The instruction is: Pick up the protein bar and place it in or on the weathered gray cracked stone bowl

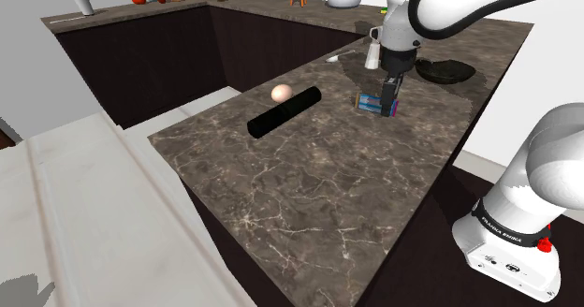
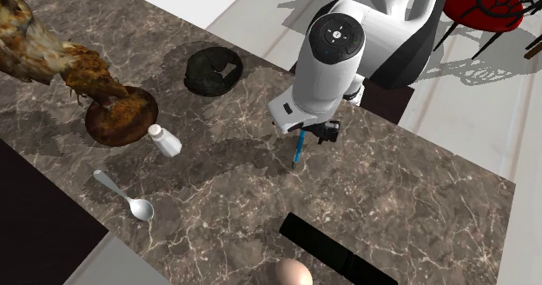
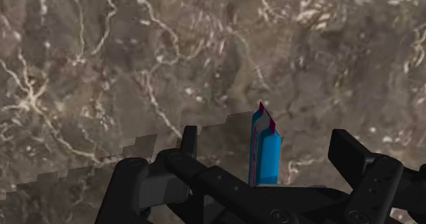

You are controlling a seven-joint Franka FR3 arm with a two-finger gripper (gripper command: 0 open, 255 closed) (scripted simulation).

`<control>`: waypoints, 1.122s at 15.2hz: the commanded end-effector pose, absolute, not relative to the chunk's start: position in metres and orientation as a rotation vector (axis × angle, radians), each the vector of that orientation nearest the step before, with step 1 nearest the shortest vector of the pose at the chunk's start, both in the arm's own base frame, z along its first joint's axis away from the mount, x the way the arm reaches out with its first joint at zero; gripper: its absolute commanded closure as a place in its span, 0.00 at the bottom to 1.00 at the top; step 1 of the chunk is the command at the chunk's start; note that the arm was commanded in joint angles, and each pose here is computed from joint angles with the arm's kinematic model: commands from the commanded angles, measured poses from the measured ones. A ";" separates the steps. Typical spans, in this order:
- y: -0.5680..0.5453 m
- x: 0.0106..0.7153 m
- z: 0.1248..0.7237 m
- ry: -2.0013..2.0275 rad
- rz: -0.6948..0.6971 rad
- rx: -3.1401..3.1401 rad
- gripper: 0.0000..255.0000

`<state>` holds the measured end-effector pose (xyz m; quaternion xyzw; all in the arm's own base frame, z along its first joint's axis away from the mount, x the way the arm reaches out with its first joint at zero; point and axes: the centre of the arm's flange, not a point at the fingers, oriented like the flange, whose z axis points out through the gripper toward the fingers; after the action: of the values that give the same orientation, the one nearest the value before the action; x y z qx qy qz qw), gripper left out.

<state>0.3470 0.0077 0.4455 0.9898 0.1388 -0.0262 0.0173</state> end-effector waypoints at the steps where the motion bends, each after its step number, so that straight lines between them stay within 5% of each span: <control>1: 0.008 0.347 0.445 0.431 -0.081 3.076 0.00; 2: 0.008 0.347 0.445 0.431 -0.081 3.076 0.00; 3: 0.008 0.347 0.445 0.431 -0.081 3.076 1.00; 17: 0.008 0.347 0.472 0.431 -0.081 3.076 1.00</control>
<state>0.3468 0.0070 0.4664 0.9898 0.1388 -0.0260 0.0174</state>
